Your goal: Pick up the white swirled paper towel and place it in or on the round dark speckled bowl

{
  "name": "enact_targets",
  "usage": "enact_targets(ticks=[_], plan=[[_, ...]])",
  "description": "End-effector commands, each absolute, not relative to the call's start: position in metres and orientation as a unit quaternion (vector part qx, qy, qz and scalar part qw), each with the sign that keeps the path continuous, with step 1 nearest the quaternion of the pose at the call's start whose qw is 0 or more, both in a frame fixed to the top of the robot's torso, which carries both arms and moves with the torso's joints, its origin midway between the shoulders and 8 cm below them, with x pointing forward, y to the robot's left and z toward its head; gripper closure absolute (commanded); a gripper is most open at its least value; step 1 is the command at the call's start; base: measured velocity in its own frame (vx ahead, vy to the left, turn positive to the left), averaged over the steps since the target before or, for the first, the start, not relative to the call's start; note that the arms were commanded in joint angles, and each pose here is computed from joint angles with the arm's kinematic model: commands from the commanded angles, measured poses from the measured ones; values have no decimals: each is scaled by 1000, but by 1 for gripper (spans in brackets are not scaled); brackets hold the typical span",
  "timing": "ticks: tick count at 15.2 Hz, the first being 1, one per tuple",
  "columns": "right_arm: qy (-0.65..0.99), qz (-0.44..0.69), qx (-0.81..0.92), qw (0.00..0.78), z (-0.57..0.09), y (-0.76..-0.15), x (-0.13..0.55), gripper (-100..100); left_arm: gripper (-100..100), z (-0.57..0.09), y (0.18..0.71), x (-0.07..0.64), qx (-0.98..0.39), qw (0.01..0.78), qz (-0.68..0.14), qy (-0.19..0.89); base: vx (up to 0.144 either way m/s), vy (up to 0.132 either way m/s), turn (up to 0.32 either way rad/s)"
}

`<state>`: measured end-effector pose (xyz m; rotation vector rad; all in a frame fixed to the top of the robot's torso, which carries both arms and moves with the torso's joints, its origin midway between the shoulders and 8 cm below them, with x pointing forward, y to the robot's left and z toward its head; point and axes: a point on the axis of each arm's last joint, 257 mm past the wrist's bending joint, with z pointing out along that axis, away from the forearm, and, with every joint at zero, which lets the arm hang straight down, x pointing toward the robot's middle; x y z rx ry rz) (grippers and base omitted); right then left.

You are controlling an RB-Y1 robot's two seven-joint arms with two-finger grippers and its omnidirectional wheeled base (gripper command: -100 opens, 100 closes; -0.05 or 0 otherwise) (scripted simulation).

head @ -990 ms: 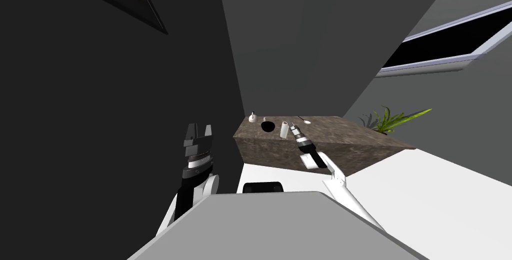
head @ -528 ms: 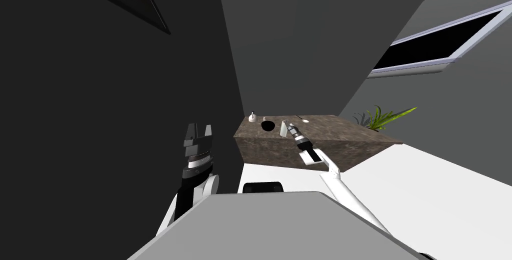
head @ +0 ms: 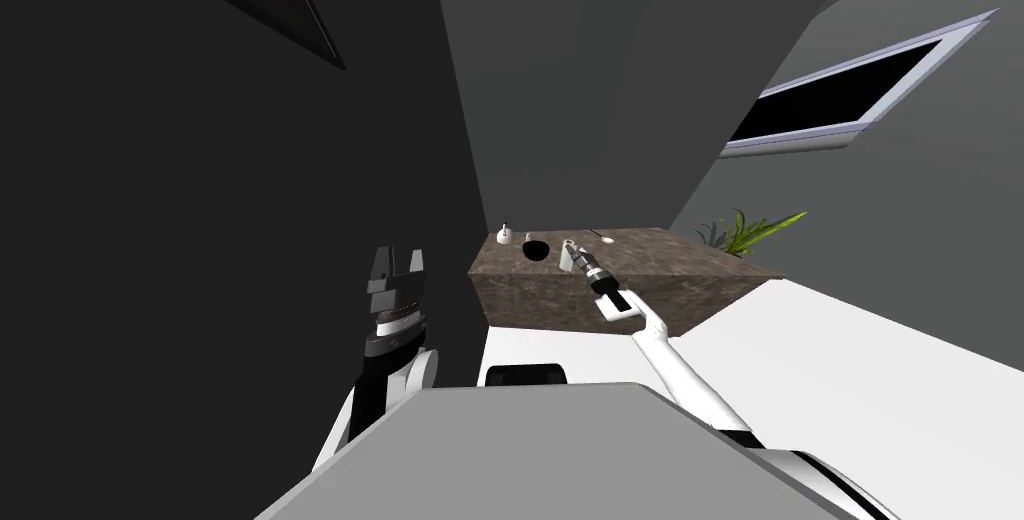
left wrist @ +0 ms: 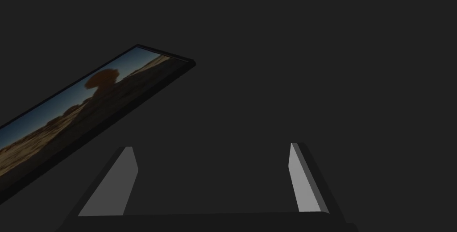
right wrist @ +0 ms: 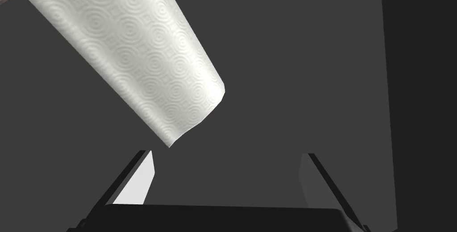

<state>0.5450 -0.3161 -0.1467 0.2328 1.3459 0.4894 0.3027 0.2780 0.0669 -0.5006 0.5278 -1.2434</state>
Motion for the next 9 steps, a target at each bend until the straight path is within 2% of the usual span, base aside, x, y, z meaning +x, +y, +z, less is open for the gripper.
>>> enact_targets(ticks=[1, 9], plan=[[632, 191, 93, 745, -156, -322, 557, -100, 0, 67, 278, 303, -229, 752, -569, 242, -16, 50, -72], [680, 100, 61, 724, -191, -345, 588, -100, 0, 67, 278, 303, -229, 752, -569, 242, -14, 59, -55]])
